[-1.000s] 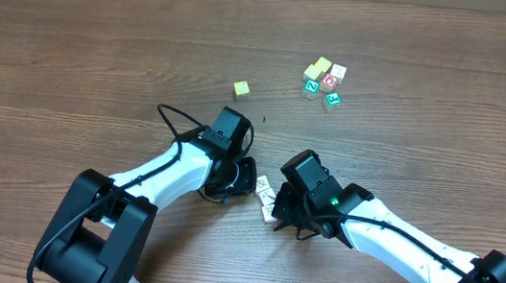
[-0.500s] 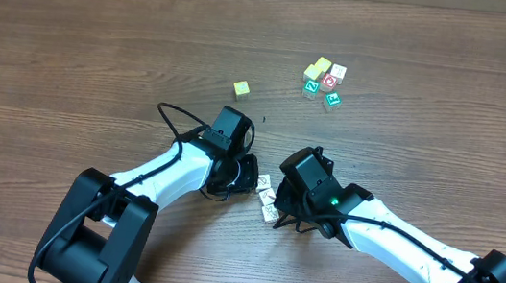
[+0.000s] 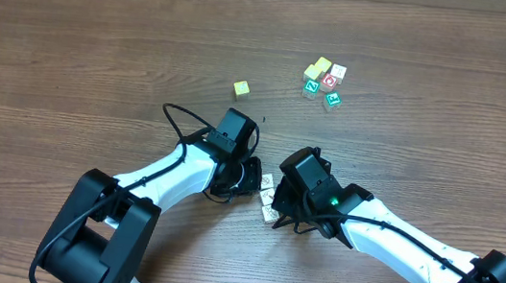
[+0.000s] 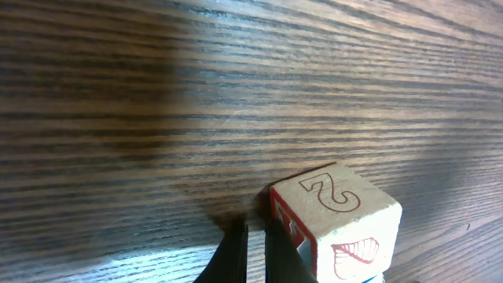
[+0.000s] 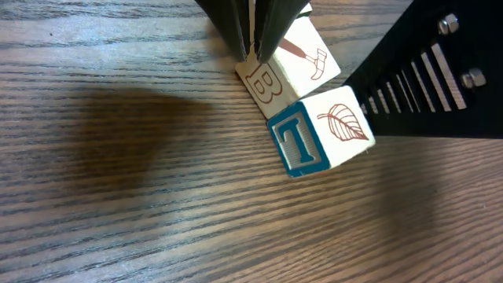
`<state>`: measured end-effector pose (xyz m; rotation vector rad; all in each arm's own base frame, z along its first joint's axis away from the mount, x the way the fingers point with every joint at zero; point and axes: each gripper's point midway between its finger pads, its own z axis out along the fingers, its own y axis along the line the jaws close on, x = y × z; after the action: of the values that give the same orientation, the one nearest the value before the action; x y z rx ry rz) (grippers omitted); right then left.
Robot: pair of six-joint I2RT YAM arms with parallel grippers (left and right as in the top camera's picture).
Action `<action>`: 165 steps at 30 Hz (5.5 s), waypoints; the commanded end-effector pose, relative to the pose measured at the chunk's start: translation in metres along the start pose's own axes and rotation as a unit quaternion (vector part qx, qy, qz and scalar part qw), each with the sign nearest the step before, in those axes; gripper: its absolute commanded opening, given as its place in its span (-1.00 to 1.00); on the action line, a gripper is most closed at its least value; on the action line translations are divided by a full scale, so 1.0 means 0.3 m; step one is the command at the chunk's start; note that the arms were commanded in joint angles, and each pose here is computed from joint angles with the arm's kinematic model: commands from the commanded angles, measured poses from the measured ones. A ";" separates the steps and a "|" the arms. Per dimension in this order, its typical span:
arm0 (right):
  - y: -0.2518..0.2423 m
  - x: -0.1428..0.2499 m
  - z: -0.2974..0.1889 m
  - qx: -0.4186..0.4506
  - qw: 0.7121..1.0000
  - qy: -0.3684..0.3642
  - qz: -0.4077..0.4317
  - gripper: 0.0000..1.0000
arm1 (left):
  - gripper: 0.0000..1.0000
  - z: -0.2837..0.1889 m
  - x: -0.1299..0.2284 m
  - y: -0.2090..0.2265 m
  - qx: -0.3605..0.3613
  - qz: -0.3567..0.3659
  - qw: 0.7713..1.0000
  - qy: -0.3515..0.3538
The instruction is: Flip 3 blocks
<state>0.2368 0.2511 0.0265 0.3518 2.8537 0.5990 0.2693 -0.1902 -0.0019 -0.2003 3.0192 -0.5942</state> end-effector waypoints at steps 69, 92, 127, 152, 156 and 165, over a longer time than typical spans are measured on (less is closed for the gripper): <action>-0.065 0.026 -0.030 0.023 0.999 0.040 0.023 -0.92 | -0.91 0.022 0.016 0.100 -0.057 -0.020 0.998 0.003; -0.067 -0.031 -0.027 0.029 1.000 -0.003 0.006 -0.92 | -0.92 -0.039 0.183 0.032 0.077 0.003 0.985 0.153; -0.009 0.108 -0.007 -0.023 0.997 0.073 -0.010 -0.92 | -0.92 -0.026 0.146 0.036 0.068 0.005 0.989 0.128; 0.011 0.007 -0.002 -0.029 1.000 0.001 -0.010 -0.92 | -0.92 0.001 -0.013 0.069 0.021 0.006 1.000 0.020; 0.013 0.006 -0.002 -0.031 0.999 0.001 -0.011 -0.92 | -0.91 0.001 -0.013 0.069 0.021 0.006 1.000 0.020; 0.037 0.026 -0.001 -0.040 0.999 0.003 -0.022 -0.92 | -0.91 0.001 -0.013 0.069 0.021 0.006 1.000 0.020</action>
<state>0.2342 0.2569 0.0224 0.3027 2.8455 0.6634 0.2717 -0.1783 -0.0025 -0.1311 3.0250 -0.7261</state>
